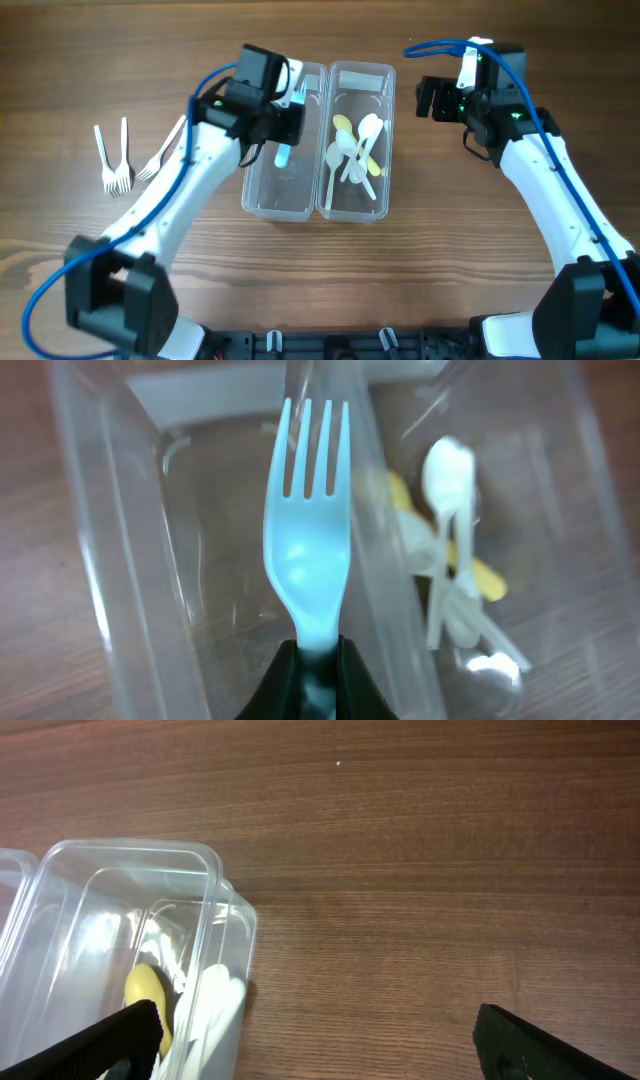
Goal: Pack container
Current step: 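Carry the blue fork right into the left container and release, then move the left gripper back to the forks and grasp the yellow fork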
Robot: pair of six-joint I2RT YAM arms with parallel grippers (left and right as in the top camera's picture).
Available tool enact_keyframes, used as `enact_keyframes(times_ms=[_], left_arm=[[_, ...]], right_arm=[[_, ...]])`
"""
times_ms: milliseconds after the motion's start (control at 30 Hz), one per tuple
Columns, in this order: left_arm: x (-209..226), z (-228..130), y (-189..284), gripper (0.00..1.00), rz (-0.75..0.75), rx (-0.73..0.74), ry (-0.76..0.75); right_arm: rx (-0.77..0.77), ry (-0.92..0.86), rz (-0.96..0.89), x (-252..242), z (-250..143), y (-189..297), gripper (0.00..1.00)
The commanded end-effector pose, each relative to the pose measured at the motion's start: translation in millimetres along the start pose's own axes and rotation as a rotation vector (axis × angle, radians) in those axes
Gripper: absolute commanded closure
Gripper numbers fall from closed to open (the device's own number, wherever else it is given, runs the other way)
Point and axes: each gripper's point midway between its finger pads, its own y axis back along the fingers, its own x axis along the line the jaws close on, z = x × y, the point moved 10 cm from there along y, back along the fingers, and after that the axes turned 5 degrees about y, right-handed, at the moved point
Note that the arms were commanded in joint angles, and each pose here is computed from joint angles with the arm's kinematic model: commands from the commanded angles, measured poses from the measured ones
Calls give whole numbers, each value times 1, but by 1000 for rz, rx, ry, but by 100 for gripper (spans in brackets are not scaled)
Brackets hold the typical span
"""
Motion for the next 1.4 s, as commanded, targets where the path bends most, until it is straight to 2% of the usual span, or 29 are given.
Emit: enact_keyframes(times_ms=[0,33,100,133,167,300,333,400,500,633,767,833,900,1000,1167,1367], left_arm=[[5,-3,-16,64,46,34,-5],[5,-3,-17,55,47,34,-5],[9,0,-15,51,76,14,-3],[12,2,-12,37,117,-5,-1],[18,6,-6,31,177,-31,3],[42,20,23,30,425,-145,37],[47,21,29,26,469,-160,46],[57,21,38,13,520,-170,67],[71,16,41,7,546,-137,94],[96,12,45,6,586,-98,149],[124,10,52,18,602,-97,222],[140,7,51,18,564,-79,260],[150,4,45,23,469,-36,239],[164,-4,34,24,366,22,229],[189,-22,10,23,371,119,273],[195,-33,-13,26,356,204,284]], right_arm=[[-11,13,-11,0,2,2,0],[-11,13,-11,0,2,2,0],[-11,13,-11,0,2,2,0],[-11,13,-11,0,2,2,0],[-11,13,-11,0,2,2,0],[-11,13,-11,0,2,2,0],[-11,13,-11,0,2,2,0],[-11,13,-11,0,2,2,0],[-11,12,-11,0,2,2,0],[-11,13,-11,0,2,2,0],[-11,13,-11,0,2,2,0],[-11,13,-11,0,2,2,0],[-11,13,-11,0,2,2,0],[-11,13,-11,0,2,2,0],[-11,13,-11,0,2,2,0],[-11,13,-11,0,2,2,0]])
